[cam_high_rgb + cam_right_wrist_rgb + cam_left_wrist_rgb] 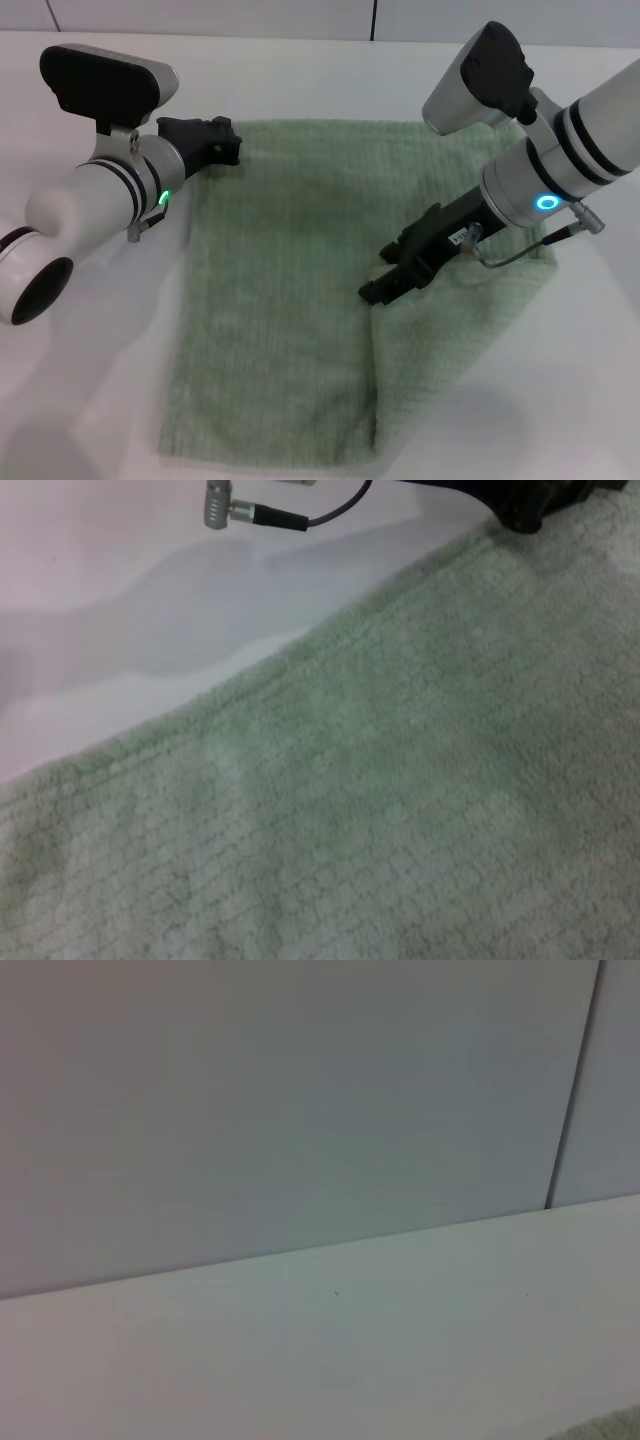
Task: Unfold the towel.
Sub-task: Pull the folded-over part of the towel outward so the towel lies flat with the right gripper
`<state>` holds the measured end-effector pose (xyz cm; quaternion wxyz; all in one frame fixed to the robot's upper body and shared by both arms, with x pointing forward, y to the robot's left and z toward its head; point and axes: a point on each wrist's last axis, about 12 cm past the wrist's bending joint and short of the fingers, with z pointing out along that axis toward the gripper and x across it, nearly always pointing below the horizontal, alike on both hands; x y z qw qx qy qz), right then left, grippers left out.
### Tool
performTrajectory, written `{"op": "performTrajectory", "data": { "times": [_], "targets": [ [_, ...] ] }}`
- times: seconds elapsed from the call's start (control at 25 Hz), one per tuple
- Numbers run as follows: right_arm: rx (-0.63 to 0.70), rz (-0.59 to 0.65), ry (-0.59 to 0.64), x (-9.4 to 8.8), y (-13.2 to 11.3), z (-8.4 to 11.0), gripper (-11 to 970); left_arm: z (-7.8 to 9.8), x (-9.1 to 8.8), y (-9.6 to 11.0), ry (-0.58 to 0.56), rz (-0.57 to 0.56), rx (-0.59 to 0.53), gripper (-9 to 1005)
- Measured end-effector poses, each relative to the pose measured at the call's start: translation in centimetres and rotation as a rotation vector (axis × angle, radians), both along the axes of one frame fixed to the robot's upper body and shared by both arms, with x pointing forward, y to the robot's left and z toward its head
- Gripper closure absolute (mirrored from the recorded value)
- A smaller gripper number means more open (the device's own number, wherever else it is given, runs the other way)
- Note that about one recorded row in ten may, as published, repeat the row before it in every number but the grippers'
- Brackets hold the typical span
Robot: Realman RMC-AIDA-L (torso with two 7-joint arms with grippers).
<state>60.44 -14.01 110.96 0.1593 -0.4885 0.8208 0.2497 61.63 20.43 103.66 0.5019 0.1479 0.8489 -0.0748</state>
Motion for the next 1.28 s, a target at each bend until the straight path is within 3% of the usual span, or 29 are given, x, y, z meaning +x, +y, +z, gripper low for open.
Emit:
{"op": "performTrajectory", "data": {
  "times": [0.12,0.56,1.08,1.28],
  "targets": [
    [-0.003,0.001,0.003,0.00,0.03,-0.04,164,0.00,0.00,0.02,0.000,0.001,0.000,999],
    [-0.019,0.013,0.015,0.01,0.31,-0.16,570,0.04,0.04,0.01,-0.001,0.001,-0.001,998],
    [-0.028,0.019,0.003,-0.03,0.15,-0.19,731,-0.02,-0.01,0.16,0.001,0.003,0.001,998],
    [-0.029,0.024,-0.002,-0.05,0.19,-0.15,890,-0.06,-0.05,0.20,0.002,0.004,0.001,998]
  ]
}}
